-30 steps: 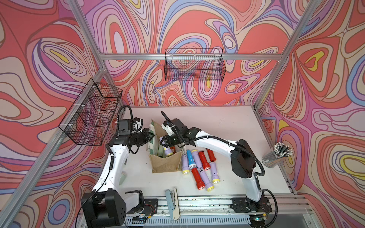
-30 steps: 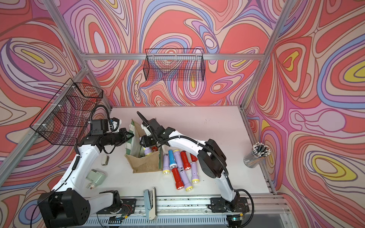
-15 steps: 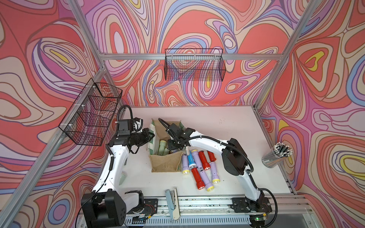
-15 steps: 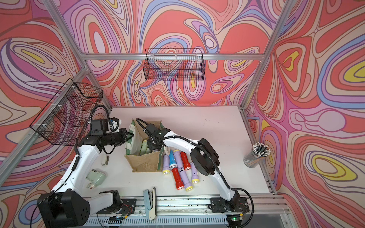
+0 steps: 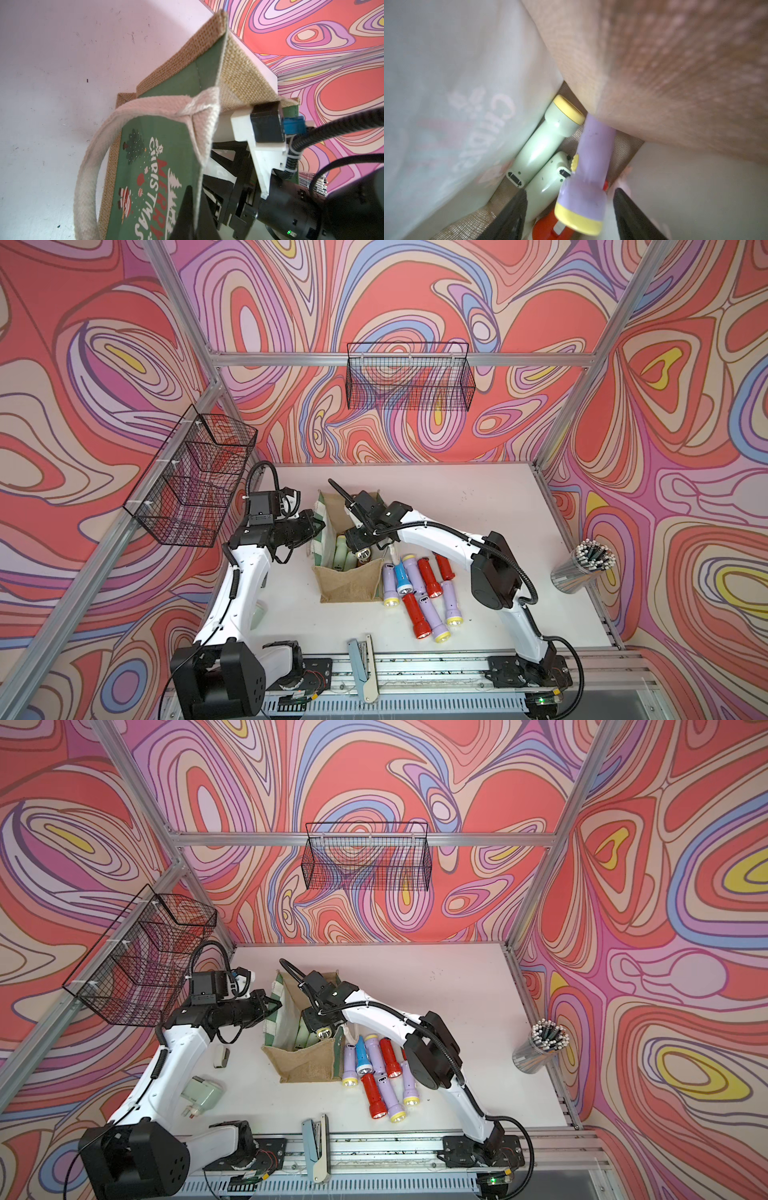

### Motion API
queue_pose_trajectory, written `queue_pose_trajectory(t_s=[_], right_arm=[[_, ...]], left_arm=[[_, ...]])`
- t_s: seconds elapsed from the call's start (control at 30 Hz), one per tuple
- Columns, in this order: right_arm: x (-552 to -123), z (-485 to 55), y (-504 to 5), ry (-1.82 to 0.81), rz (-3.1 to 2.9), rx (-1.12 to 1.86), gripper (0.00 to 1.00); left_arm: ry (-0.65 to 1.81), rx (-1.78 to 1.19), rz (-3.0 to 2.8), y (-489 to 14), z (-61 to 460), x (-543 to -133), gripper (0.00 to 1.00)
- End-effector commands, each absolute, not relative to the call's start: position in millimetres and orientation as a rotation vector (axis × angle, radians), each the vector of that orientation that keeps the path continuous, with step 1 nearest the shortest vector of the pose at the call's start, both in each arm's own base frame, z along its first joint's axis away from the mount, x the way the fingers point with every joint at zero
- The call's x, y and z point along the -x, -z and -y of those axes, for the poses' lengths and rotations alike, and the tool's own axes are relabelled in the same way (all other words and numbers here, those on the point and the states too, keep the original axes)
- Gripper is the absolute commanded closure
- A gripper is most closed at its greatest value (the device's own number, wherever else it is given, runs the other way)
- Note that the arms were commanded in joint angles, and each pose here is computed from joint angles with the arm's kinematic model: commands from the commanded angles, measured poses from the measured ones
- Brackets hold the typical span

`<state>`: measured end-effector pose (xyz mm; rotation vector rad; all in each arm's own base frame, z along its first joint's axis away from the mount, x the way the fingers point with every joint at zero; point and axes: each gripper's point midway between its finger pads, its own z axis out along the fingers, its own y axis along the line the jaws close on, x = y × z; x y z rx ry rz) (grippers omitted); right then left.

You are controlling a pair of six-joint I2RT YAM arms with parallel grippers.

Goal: Put the flashlights into the tote bags
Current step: Place the flashlight in the canvas bag.

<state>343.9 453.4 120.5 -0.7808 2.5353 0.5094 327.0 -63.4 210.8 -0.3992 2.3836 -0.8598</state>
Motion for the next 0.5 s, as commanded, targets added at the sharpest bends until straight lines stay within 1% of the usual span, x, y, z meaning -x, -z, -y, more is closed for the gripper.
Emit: queue_pose_trajectory(t_s=[0.0,0.23,0.33,0.47], right_arm=[[-341.2,-455.9,-157.2,-0.573,-2.463,0.820,0.31],[-344.5,-447.3,-228.6,-0.680,-2.303,0.791,0.31],[-351.3,-431.3,-259.0,-0.681,-2.224,0.745,0.31],[-365.3,-391.9,-292.8,-0.640,-2.142,0.581,0.33]], left_arm=[[0.853,0.394,-2.377,-214.4,63.9,-324.1,1.00],[0.858,0.398,-2.376,-213.0,64.2,-325.5,1.00],[0.855,0.399,-2.371,-214.2,63.6,-326.1,1.00],[0.848,0.401,-2.370,-214.2,63.0,-325.6,1.00]])
